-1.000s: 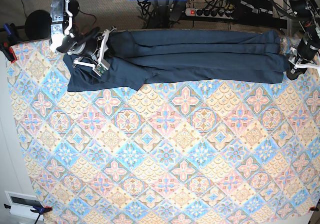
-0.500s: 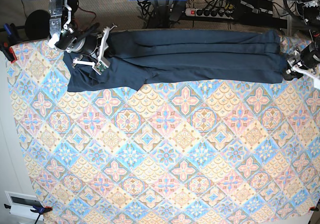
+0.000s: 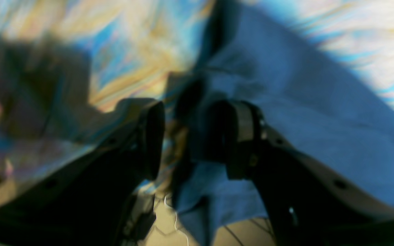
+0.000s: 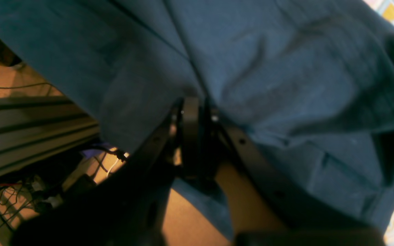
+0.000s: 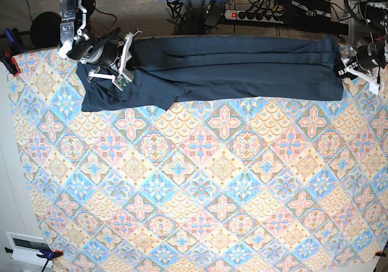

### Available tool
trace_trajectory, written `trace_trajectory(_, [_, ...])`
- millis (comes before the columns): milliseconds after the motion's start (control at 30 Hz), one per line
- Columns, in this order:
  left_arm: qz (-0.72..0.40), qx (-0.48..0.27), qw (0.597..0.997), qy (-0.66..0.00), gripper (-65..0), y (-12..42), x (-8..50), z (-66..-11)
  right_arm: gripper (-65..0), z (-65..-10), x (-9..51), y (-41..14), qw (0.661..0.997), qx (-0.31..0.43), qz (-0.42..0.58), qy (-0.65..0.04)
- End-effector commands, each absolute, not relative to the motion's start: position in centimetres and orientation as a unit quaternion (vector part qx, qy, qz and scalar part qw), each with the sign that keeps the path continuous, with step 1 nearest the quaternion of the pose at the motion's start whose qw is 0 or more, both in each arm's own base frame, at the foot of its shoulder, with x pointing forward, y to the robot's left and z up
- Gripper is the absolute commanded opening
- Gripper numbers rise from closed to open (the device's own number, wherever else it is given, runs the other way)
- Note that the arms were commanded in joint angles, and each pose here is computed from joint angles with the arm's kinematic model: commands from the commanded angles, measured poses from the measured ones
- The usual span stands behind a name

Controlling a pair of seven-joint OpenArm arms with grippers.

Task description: Layout the t-shirt on the table in an organized manner, then fold the t-shirt properly

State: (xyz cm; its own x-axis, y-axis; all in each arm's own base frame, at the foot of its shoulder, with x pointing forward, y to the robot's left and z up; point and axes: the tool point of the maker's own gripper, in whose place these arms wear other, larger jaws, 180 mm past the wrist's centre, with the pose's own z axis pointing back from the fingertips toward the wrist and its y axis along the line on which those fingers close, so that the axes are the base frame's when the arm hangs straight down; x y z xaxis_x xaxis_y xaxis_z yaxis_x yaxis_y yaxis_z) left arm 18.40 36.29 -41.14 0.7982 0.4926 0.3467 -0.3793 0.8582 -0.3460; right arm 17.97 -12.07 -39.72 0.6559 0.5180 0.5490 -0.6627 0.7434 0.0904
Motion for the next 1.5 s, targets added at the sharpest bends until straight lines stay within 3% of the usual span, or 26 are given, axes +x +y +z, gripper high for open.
trace_trajectory(0, [0.223, -0.135, 0.936, -0.237, -37.4, 36.4, 19.6, -40.0, -62.2, -39.0, 18.5, -12.1, 0.893, 0.143, 0.332, -0.268])
trace_trajectory(467, [0.199, -0.137, 0.952, -0.188, -38.8, 32.5, 17.6, -43.8, -62.2, -39.0, 18.4, -12.0, 0.893, 0.143, 0.332, -0.268])
trace_trajectory(633, [0.161, -0.154, 0.953, -0.205, -52.6, 31.6, 18.8, -43.2, -62.2, -39.0, 18.4, -12.1, 0.894, 0.143, 0.332, -0.267])
trace_trajectory(833, [0.152, -0.159, 0.943, -0.251, -64.8, 32.3, 21.0, -41.7, -62.2, -39.0, 18.4, -12.1, 0.894, 0.143, 0.332, -0.267])
trace_trajectory(1133, [0.196, -0.123, 0.917, -0.326, -65.0, 36.9, 23.3, -38.4, -62.2, -38.9, 18.5, -12.0, 0.893, 0.143, 0.331, -0.269])
trace_trajectory(1333, [0.242, -0.056, 0.91, -0.332, -65.0, 43.1, 23.6, -38.1, -62.2, -37.3, 19.0, -11.1, 0.884, 0.197, 0.298, -0.301])
trace_trajectory(1467, [0.244, -0.047, 0.905, -0.345, -65.0, 44.4, 24.8, -37.0, -62.2, -35.7, 19.7, -11.4, 0.877, 0.229, 0.261, -0.331])
